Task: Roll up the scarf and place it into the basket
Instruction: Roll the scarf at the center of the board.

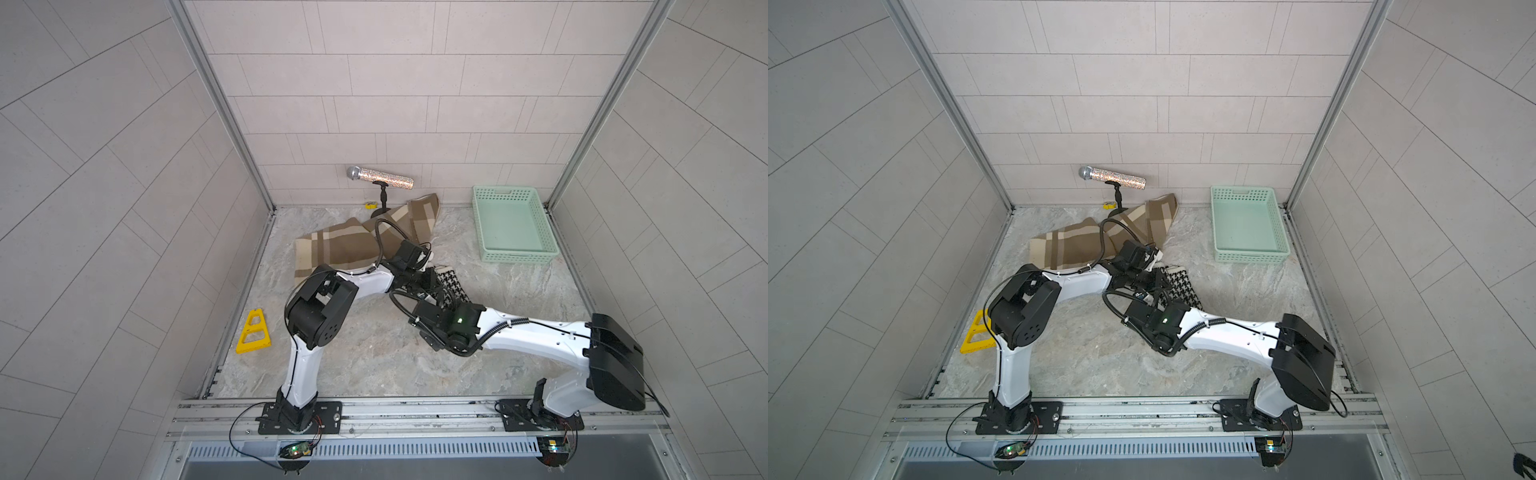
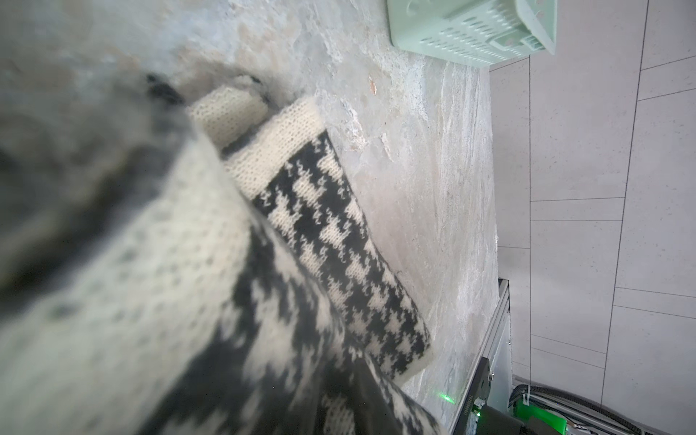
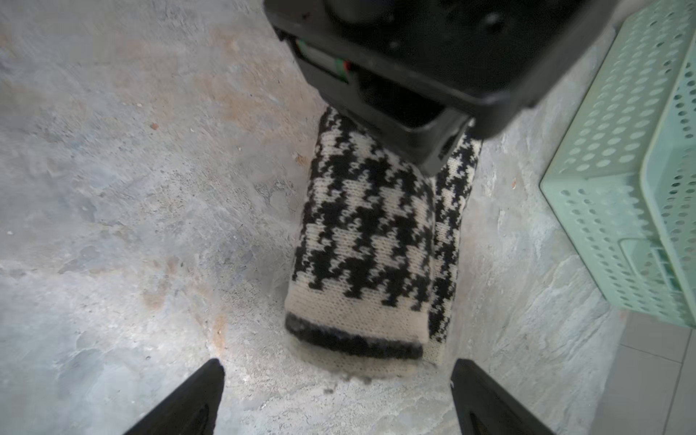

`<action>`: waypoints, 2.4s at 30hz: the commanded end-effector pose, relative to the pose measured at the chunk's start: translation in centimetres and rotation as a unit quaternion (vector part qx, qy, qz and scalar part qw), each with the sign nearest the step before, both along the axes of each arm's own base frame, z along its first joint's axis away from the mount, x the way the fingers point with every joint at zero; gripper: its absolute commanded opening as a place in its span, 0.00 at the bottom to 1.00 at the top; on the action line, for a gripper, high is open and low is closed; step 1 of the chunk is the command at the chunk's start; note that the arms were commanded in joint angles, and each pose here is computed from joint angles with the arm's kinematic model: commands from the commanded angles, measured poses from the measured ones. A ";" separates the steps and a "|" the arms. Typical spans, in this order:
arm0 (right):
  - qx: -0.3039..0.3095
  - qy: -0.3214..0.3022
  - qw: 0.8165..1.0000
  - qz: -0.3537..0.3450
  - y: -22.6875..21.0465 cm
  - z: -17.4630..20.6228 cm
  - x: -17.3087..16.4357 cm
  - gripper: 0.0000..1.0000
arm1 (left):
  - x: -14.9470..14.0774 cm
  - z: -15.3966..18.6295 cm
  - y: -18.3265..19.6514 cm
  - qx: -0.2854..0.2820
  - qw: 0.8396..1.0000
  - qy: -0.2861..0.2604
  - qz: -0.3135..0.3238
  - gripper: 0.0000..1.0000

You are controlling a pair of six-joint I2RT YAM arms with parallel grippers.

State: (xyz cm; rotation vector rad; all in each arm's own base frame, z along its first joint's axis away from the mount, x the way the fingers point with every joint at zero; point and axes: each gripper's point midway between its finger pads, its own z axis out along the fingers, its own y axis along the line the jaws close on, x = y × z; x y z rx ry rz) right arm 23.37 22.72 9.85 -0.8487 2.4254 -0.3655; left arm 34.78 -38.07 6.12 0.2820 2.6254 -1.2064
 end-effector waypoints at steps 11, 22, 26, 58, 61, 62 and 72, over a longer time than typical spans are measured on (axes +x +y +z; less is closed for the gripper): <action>-0.109 0.002 0.994 -0.016 -1.8 -6.2 1.2 0.75 | -0.7 -1.6 0.2 0.002 0.999 0.046 0.001 0.45; 0.078 0.117 0.987 -0.073 -0.3 -6.8 -1.3 0.05 | 2.5 7.1 9.2 0.057 0.990 -0.049 0.119 0.88; 0.196 0.167 0.962 -0.092 0.8 -5.7 -1.8 0.06 | 1.0 7.9 12.9 0.119 0.979 -0.071 0.151 0.89; 0.500 0.309 0.780 -0.217 -1.9 -6.7 -2.2 0.21 | -4.4 2.7 0.5 0.040 0.998 -0.043 -0.013 0.48; 0.505 0.307 0.776 -0.220 -2.2 -6.5 -2.3 0.25 | -4.6 1.5 0.1 0.073 0.996 -0.048 -0.026 0.36; 0.506 0.307 0.775 -0.222 -2.4 -6.4 -2.4 0.27 | -4.8 1.0 0.1 0.088 0.995 -0.048 -0.030 0.28; 0.512 0.267 0.771 -0.268 -6.6 -4.3 -2.3 0.62 | -5.2 1.0 0.5 0.145 0.987 -0.064 -0.028 0.02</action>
